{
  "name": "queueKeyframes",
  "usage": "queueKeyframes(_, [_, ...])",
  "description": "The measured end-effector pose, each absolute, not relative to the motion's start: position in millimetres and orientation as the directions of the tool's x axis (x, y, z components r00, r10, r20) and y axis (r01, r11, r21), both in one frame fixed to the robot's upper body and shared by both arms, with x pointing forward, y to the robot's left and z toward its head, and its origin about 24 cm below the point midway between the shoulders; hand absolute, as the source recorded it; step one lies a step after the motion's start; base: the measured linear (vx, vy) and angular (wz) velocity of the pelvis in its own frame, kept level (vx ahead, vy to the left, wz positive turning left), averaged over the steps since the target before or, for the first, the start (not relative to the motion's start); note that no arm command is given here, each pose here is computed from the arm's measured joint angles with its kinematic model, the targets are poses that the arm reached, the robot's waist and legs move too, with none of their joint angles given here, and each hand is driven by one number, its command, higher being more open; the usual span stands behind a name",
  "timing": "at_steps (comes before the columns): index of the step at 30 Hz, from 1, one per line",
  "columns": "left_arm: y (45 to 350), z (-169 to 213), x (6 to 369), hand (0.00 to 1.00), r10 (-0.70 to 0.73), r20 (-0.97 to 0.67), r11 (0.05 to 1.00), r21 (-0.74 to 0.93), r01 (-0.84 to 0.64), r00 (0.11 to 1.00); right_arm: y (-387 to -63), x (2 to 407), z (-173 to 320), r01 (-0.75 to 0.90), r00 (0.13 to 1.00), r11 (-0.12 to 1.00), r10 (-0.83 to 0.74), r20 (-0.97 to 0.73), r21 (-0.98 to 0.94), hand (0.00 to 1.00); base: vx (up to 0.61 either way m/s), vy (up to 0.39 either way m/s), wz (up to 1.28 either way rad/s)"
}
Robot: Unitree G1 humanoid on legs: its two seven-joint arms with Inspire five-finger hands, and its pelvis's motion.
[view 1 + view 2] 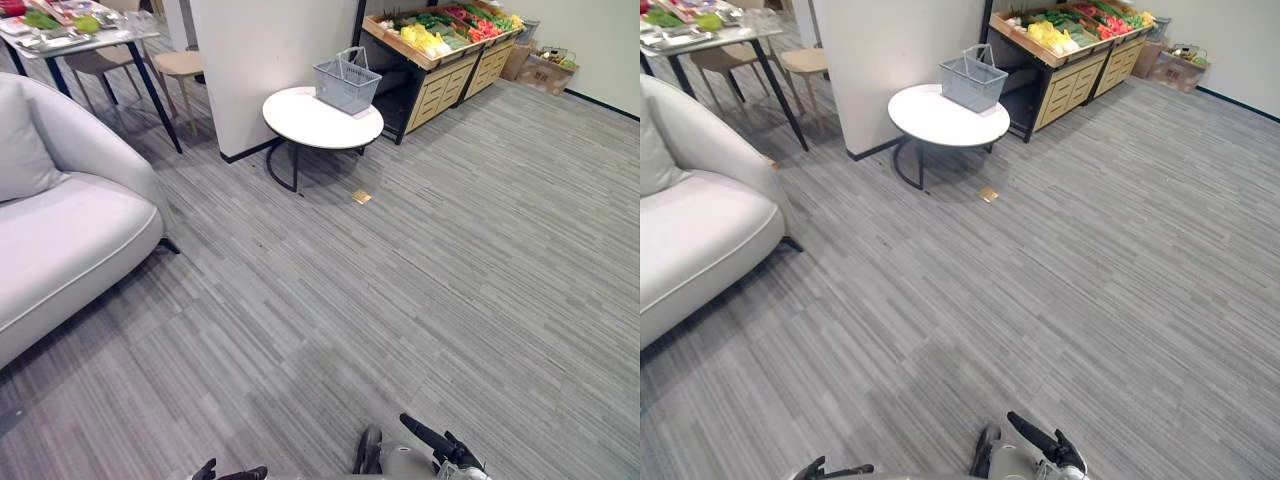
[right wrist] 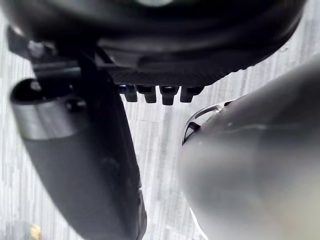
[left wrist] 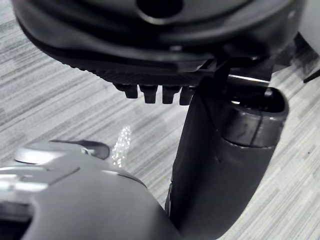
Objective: Pick vegetable in the basket
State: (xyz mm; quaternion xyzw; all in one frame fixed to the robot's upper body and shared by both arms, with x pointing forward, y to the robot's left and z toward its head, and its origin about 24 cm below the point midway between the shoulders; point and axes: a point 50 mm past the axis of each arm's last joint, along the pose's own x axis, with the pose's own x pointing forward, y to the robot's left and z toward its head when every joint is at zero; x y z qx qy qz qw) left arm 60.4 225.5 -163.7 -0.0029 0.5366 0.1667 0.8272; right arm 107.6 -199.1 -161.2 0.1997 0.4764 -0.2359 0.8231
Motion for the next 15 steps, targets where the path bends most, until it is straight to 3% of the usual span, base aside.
queueKeyframes(5, [211.4, -168.0, 56.4, 1.0, 0.238, -0.906, 0.95, 0.142, -0.28, 0.351, -208.9, 118.7, -155.0, 0.597, 0.483, 0.793, -0.232, -0.845, 0.124, 1.0, 0.59, -0.397, 0.11])
queueKeyframes(11, [206.8, -169.5, 52.2, 1.0, 0.237, -0.912, 0.937, 0.122, -0.328, 0.336, -213.1, 112.2, -156.4, 0.623, 0.465, 0.773, -0.241, -0.852, 0.122, 1.0, 0.52, -0.349, -0.02])
queueKeyframes(15, [212.1, -164.9, 63.7, 1.0, 0.25, -0.885, 0.924, 0.097, -0.37, 0.393, -209.1, 95.1, -162.6, 0.611, 0.412, 0.787, -0.227, -0.882, 0.083, 1.0, 0.42, -0.23, -0.35])
